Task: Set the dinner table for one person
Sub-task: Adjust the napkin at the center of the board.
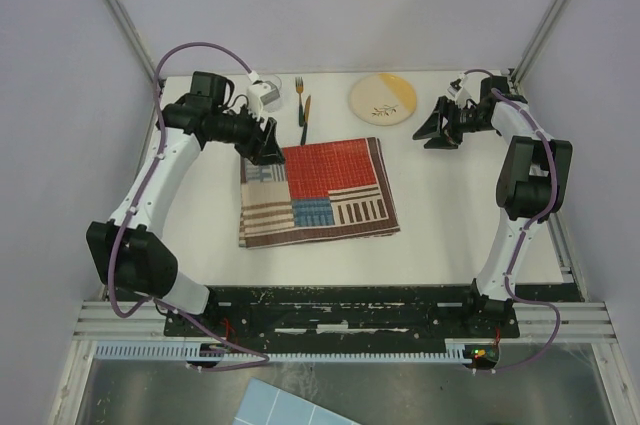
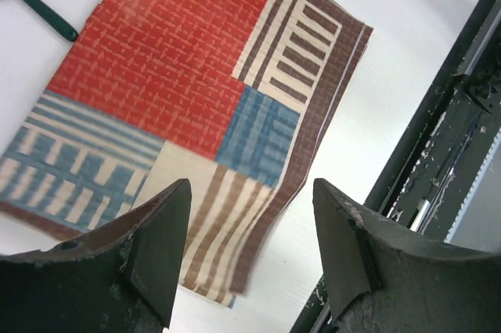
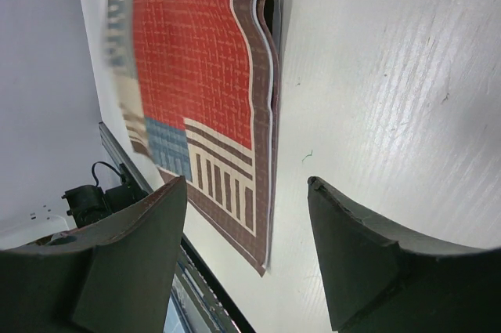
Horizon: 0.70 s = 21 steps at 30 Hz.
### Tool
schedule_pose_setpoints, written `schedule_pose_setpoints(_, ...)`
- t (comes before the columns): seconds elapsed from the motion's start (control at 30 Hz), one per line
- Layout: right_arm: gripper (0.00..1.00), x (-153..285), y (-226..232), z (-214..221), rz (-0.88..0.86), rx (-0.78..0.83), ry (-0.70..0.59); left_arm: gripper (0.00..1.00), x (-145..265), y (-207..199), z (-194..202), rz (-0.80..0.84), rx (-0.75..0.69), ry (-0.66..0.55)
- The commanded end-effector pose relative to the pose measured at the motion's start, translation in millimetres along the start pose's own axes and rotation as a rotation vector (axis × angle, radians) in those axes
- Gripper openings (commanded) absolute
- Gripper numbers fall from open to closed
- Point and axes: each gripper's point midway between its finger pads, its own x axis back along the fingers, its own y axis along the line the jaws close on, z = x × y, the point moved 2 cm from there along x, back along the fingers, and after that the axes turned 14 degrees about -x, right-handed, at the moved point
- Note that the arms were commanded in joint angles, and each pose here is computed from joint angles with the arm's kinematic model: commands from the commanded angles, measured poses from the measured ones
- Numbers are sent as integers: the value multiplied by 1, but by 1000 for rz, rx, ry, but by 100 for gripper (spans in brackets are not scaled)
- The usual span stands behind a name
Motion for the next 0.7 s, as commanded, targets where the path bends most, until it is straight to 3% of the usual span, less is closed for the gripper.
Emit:
schedule_pose_setpoints(0.0, 71, 5, 9, -3, -34, 32, -6, 70, 22, 9, -21, -78, -103, -39)
schedule_pose_setpoints(0.47, 71, 0, 17, 4, -16, 60, 24, 71, 5, 19, -14, -66, -30, -62)
schedule_pose_setpoints(0.67, 72, -41, 42, 29, 100, 244, 132, 71, -20, 41, 7, -123, -21, -60)
